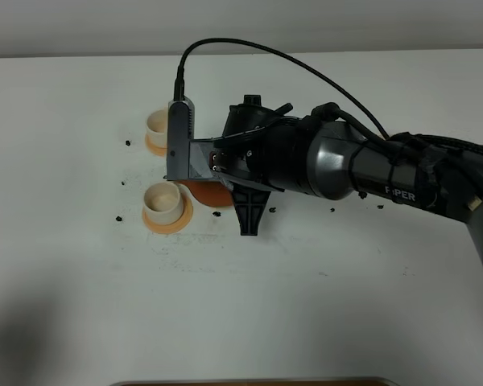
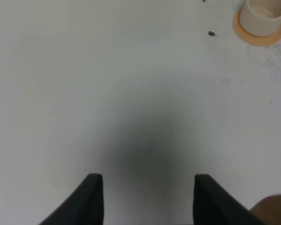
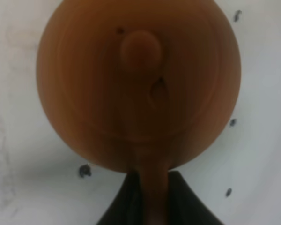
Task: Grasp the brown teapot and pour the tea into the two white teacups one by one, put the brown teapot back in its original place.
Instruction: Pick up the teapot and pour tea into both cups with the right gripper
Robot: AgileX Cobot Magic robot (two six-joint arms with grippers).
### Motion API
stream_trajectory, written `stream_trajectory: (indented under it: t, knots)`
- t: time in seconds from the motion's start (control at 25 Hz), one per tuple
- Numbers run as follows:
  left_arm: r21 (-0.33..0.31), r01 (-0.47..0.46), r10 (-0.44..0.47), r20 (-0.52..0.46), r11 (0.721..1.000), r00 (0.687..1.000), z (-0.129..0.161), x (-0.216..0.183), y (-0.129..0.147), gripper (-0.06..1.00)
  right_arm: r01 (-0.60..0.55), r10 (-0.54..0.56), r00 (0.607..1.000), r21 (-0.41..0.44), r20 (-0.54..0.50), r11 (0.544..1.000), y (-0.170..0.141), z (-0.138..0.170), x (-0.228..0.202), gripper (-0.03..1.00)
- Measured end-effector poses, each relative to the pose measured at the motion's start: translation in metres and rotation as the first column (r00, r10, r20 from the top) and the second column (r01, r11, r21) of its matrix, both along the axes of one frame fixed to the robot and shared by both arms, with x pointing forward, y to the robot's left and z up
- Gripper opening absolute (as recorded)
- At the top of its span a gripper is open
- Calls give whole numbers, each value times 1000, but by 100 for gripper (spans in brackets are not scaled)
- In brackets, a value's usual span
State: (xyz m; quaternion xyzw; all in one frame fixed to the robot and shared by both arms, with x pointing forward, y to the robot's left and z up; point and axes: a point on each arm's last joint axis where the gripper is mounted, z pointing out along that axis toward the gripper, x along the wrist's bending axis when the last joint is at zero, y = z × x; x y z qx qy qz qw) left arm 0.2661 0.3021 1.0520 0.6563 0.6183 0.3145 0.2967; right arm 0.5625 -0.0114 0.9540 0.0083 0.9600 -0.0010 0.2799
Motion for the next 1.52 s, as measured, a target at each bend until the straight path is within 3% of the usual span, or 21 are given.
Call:
stream_trajectory:
  t: [1.52]
  knots:
    - [0, 0, 0, 0, 1000, 1000, 0, 0, 0, 46, -107, 119, 989, -134, 89, 985, 15, 8, -12, 12]
